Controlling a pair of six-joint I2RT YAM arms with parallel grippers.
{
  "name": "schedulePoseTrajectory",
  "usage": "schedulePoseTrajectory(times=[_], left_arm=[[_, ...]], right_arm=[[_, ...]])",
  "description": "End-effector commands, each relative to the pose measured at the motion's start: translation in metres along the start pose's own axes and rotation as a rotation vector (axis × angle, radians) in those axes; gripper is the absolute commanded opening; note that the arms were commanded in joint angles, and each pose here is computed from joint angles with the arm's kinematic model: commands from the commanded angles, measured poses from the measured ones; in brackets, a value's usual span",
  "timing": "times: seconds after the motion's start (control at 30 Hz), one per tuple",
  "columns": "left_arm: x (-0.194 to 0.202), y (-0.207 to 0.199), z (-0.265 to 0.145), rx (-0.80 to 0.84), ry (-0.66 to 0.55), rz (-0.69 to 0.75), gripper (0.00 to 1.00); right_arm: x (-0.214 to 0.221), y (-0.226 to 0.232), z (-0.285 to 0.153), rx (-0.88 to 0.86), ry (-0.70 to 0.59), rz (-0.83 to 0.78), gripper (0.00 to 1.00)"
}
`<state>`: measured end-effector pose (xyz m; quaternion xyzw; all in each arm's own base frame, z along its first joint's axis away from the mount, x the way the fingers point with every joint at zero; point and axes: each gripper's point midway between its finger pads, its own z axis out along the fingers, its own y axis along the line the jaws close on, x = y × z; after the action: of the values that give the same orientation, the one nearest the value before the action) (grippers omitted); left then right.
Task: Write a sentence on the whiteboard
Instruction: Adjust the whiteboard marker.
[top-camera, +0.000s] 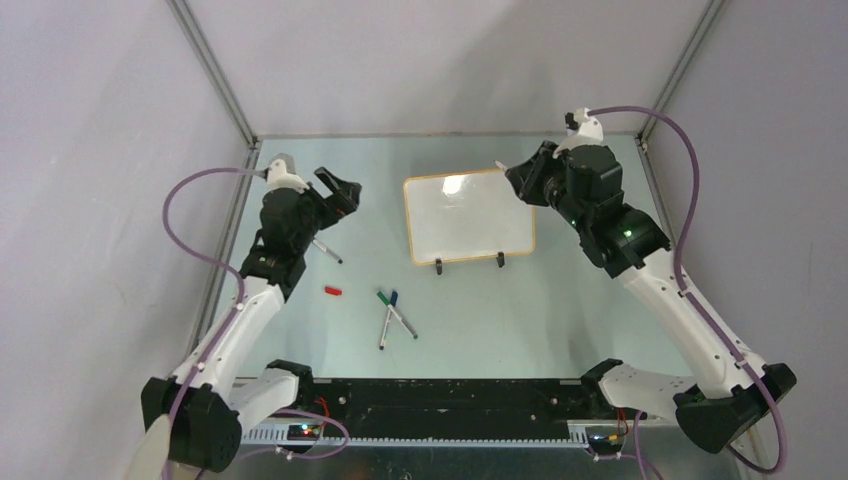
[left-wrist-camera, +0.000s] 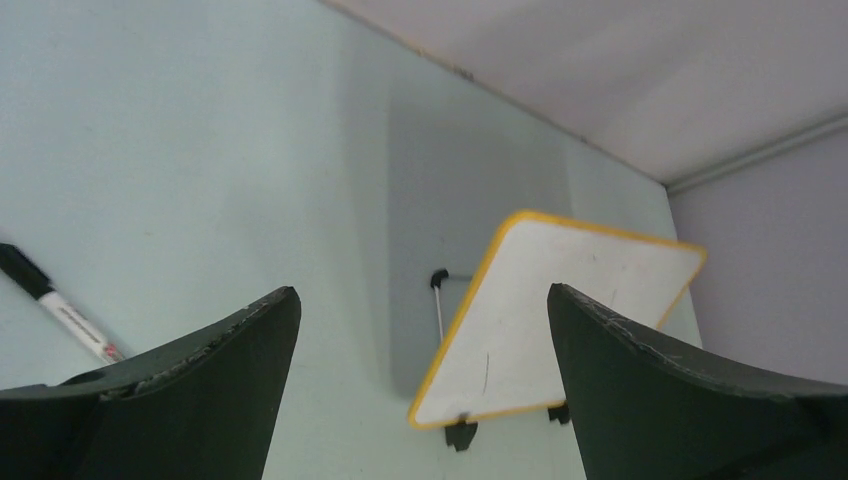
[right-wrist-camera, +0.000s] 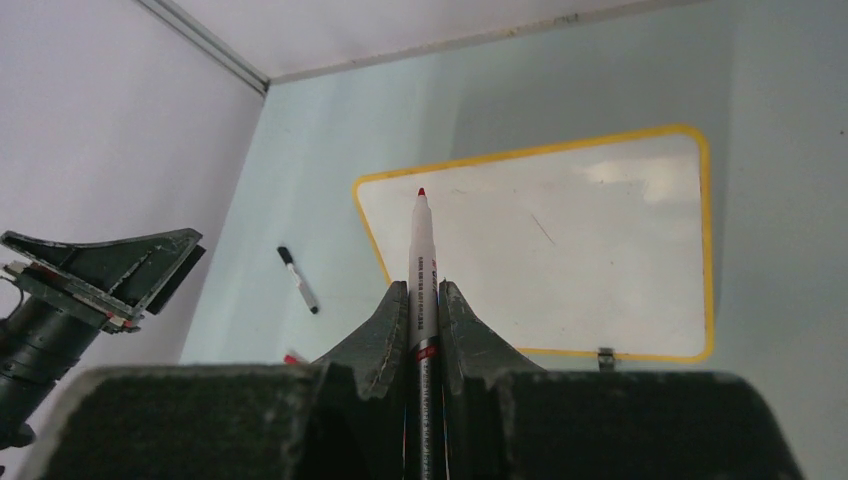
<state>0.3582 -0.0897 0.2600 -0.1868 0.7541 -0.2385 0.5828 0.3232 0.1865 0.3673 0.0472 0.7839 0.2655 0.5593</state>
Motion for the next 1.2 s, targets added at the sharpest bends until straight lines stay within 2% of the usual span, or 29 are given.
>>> schedulePoseTrajectory(times=[0.0,0.1,0.17,0.27,0.4,0.5,0.67,0.8,0.9,1.0,1.07,1.17], left_arm=[[0.027,-0.013,0.007,0.131,0.096,0.006,0.99],[0.040,-0.022,0.009,0.242,0.077,-0.065,0.99],[0.050,-0.021,0.010,0.254,0.096,-0.115,0.99],[0.070,-0.013,0.015,0.214,0.185,-0.137,0.99],[0.076,-0.007,0.017,0.178,0.232,-0.109,0.99],[0.070,-0.012,0.014,0.205,0.208,-0.100,0.99],[0.063,-0.017,0.018,0.237,0.151,-0.124,0.99],[0.074,-0.020,0.028,0.268,0.169,-0.137,0.99],[0.088,-0.018,0.036,0.301,0.170,-0.144,0.99],[0.091,-0.026,0.039,0.364,0.150,-0.118,0.97],[0.096,-0.024,0.044,0.350,0.171,-0.118,0.96],[0.101,-0.027,0.048,0.364,0.197,-0.116,0.99]], right_arm=[[0.011,-0.003,0.010,-0.009,0.012,-0.028,0.00],[0.025,-0.002,0.019,-0.007,0.046,-0.029,0.00],[0.033,-0.002,0.024,0.008,0.063,-0.017,0.00],[0.043,-0.002,0.032,0.046,0.075,-0.008,0.00],[0.053,-0.005,0.042,0.124,0.058,0.033,0.00],[0.050,-0.019,0.042,0.251,-0.013,0.115,0.00],[0.050,-0.019,0.037,0.273,-0.022,0.203,0.00],[0.044,-0.009,0.036,0.207,-0.019,0.158,0.00],[0.040,-0.018,0.035,0.244,-0.035,0.140,0.00],[0.044,-0.024,0.037,0.239,-0.004,0.048,0.00],[0.048,-0.025,0.037,0.231,0.018,0.016,0.00],[0.055,-0.023,0.035,0.182,0.026,-0.020,0.00]])
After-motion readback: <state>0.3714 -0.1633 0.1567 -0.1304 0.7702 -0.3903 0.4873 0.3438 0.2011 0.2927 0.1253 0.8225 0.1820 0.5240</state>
